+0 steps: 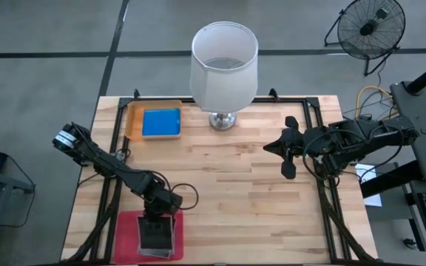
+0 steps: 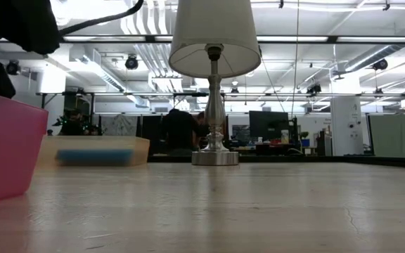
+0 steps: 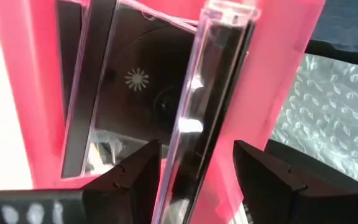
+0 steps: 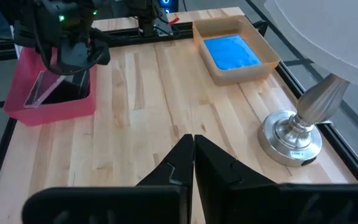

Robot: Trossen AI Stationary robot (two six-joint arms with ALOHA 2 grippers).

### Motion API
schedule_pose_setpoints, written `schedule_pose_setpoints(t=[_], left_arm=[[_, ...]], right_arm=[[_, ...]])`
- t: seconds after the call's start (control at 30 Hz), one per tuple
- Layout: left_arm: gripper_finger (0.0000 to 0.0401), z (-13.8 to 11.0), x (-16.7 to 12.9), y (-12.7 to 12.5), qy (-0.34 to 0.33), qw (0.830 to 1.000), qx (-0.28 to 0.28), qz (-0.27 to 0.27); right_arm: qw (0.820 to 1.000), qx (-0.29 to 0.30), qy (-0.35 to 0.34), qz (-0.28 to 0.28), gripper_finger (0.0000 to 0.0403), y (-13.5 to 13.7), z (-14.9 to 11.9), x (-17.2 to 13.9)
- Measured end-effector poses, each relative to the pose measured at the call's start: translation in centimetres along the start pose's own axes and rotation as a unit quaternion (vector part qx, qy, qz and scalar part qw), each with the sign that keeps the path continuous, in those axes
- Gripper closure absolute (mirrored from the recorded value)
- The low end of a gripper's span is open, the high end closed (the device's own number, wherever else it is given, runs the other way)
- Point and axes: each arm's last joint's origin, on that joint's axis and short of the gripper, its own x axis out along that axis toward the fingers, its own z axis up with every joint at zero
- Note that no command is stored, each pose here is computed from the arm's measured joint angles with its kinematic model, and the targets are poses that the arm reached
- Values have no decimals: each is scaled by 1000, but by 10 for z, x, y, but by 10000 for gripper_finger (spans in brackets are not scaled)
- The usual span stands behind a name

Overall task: Pick & place jewel cases by type
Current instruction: Put the black cd case into the pink bin

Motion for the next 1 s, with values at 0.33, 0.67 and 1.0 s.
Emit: schedule_pose_setpoints(t=[0.33, 0.67, 1.0], left_arm=[[220, 0, -5, -4, -21, 999, 7, 41], [220, 1, -8, -7, -32, 998, 9, 50], [220, -3, -9, -5, -16, 998, 11, 66]], right_arm=[[1000, -2, 0, 0, 394, 0, 0, 0], [1000, -3, 0, 0, 394, 0, 0, 0], [1000, -3, 0, 0, 394, 0, 0, 0]])
